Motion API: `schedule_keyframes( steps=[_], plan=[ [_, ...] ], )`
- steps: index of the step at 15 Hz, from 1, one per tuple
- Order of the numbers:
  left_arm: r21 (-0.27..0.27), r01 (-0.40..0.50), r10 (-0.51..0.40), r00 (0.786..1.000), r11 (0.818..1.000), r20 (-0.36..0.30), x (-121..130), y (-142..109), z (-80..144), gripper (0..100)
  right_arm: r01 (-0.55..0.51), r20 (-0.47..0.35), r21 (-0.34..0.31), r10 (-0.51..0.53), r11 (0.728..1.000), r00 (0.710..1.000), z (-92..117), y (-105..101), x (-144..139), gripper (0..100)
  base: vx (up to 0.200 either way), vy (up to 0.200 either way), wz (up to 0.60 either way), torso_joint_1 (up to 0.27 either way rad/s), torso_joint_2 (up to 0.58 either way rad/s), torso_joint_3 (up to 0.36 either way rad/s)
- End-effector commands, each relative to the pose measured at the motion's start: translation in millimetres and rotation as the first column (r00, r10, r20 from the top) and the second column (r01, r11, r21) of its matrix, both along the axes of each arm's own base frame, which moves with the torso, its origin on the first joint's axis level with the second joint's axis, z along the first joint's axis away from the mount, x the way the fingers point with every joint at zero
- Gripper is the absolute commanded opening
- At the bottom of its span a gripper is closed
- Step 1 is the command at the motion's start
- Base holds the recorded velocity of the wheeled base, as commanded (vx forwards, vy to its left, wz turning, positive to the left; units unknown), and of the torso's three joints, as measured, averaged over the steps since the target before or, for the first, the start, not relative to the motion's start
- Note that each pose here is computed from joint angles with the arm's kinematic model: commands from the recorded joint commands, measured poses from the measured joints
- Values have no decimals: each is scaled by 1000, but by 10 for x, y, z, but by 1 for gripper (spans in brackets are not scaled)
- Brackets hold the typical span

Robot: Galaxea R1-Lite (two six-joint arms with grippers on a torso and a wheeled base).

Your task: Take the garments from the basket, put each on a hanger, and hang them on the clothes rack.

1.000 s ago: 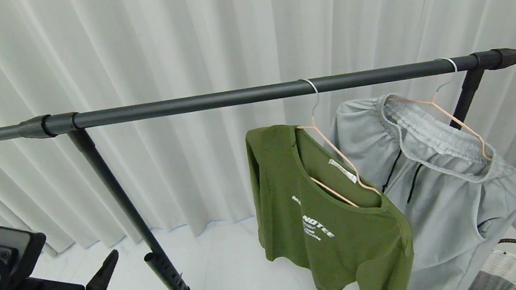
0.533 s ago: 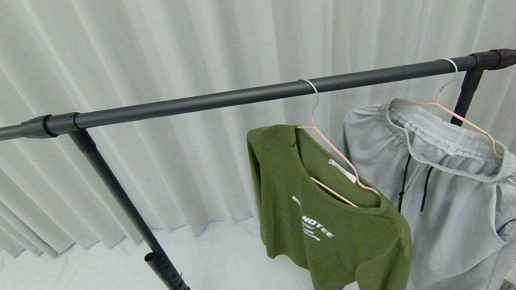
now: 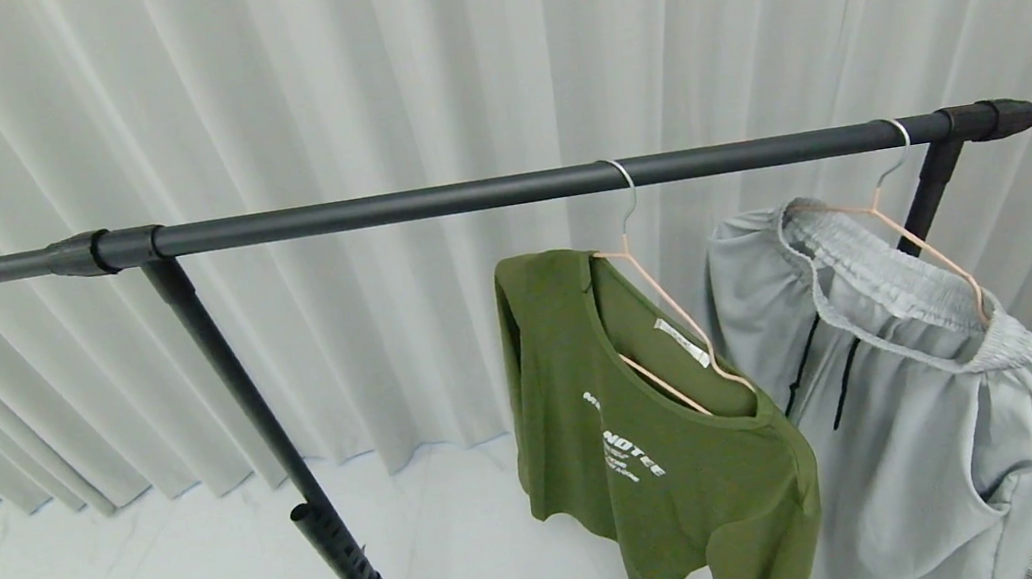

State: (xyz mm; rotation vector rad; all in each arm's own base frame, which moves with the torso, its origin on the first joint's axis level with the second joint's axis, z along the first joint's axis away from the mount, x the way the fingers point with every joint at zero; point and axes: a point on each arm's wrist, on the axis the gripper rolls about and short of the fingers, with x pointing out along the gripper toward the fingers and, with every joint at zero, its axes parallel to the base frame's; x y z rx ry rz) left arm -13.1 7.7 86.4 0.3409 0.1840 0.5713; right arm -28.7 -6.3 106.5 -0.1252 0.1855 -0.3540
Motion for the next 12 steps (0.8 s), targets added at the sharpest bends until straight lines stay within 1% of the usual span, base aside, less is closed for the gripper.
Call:
schedule_keyframes(
  steps=[1, 3, 5, 6, 7, 8, 9, 10, 11, 12],
  plan=[
    [8, -15, 14, 998, 1000, 60, -54, -11, -17, 100, 11, 23, 0, -11, 1000, 1000, -193, 0, 20, 100, 0, 0, 0, 0, 0, 0],
    [7, -13, 13, 998, 1000, 61, -54, -11, -17, 100, 29, 20, -5, -29, 1000, 999, -200, -4, 20, 100, 0, 0, 0, 0, 0, 0],
    [-6, -15, 15, 997, 1000, 69, -54, -11, -17, 100, 36, 27, 13, -36, 999, 999, -205, -5, 22, 100, 0, 0, 0, 0, 0, 0],
    [-7, -1, 2, 997, 1000, 71, -54, -14, -17, 100, 36, 28, 2, -36, 999, 999, -206, -6, 25, 100, 0, 0, 0, 0, 0, 0],
    [-16, 54, -52, 996, 998, 77, -47, -24, -17, 100, 35, 56, -6, -35, 999, 998, -218, -6, 48, 100, 0, 0, 0, 0, 0, 0],
    [-51, 137, -132, 986, 989, 97, -36, -41, -17, 100, 25, 102, -25, -22, 999, 995, -242, -6, 85, 100, 0, 0, 0, 0, 0, 0],
    [-71, 213, -204, 973, 975, 110, -30, -57, -17, 100, 2, 131, -49, 4, 999, 991, -242, -2, 102, 100, 0, 0, 0, 0, 0, 0],
    [-84, 262, -251, 961, 961, 118, -27, -67, -19, 100, -32, 151, -51, 40, 998, 988, -220, 6, 105, 100, 0, 0, 0, 0, 0, 0],
    [-123, 294, -277, 951, 948, 139, -24, -74, -22, 100, -62, 157, -52, 70, 997, 985, -214, 12, 107, 100, 0, 0, 0, 0, 0, 0],
    [-150, 305, -283, 947, 941, 150, -23, -77, -26, 100, -90, 162, -57, 98, 994, 982, -213, 16, 105, 100, 0, 0, 0, 0, 0, 0]
  ],
)
